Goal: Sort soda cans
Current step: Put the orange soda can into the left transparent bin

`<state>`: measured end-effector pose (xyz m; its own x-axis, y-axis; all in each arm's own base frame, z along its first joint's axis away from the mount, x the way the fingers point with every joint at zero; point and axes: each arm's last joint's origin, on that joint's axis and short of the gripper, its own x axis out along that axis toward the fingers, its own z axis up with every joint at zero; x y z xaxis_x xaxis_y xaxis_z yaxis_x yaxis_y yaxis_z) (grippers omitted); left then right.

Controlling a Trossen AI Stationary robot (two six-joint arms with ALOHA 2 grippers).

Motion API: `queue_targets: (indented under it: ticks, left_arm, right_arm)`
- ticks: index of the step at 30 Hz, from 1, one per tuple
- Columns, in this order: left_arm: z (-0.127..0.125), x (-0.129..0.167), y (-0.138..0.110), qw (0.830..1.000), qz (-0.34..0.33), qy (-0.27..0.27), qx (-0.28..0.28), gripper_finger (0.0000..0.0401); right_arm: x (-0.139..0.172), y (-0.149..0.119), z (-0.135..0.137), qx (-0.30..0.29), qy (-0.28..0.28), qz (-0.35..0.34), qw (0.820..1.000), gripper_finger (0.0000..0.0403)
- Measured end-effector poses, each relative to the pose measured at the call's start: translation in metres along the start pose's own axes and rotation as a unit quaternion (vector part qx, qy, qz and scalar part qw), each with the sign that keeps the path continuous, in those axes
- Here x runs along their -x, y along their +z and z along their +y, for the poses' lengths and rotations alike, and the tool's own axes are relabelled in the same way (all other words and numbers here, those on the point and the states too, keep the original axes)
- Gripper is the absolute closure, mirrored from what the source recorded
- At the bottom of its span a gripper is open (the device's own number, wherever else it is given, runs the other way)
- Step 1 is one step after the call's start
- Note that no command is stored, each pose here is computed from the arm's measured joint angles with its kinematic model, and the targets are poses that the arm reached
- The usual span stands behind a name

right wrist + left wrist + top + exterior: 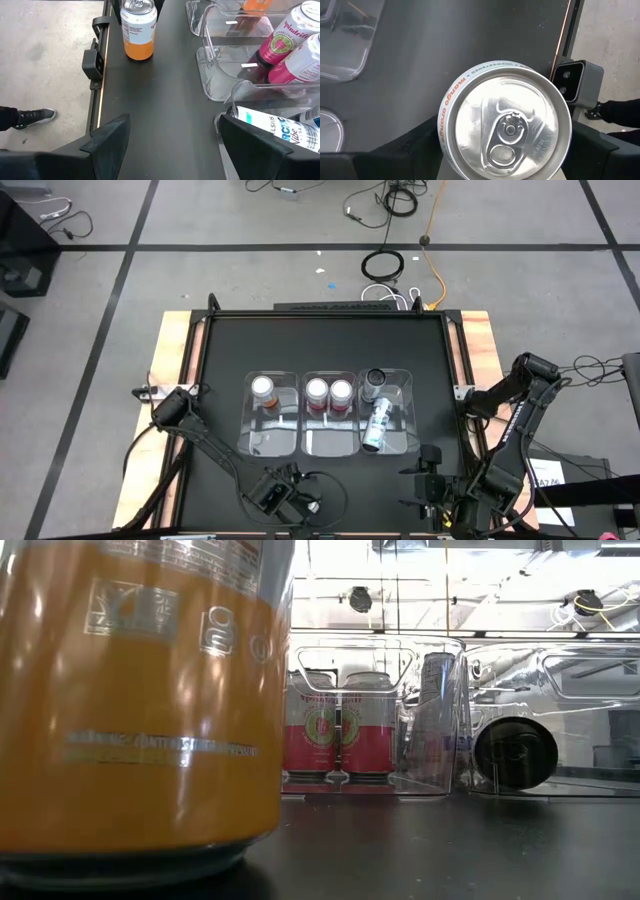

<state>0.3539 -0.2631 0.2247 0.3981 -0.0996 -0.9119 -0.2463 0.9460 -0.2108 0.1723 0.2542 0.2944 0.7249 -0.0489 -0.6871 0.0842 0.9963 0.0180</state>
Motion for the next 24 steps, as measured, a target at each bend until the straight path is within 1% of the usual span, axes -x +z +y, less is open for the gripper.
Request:
queue_targets:
  ticks: [4, 9, 16, 24]
  left_arm:
    - [0.000, 0.000, 0.000, 1.000, 0.000, 0.000, 0.003, 0.0085]
    - [-0.002, 0.007, 0.005, 1.000, -0.004, -0.003, 0.015, 0.0084]
    - [-0.005, 0.029, 0.014, 1.000, -0.002, 0.007, 0.015, 0.0083]
    - [-0.008, 0.063, 0.028, 1.000, -0.015, 0.002, 0.019, 0.0083]
  right_arm:
    - [0.000, 0.000, 0.000, 0.002, -0.001, 0.000, 1.000, 0.0105]
    - [0.000, -0.001, -0.001, 0.006, -0.003, 0.002, 1.000, 0.0105]
    - [0.000, -0.001, -0.001, 0.008, -0.006, 0.004, 1.000, 0.0105]
    - [0.000, -0.001, -0.001, 0.009, -0.006, 0.004, 1.000, 0.0105]
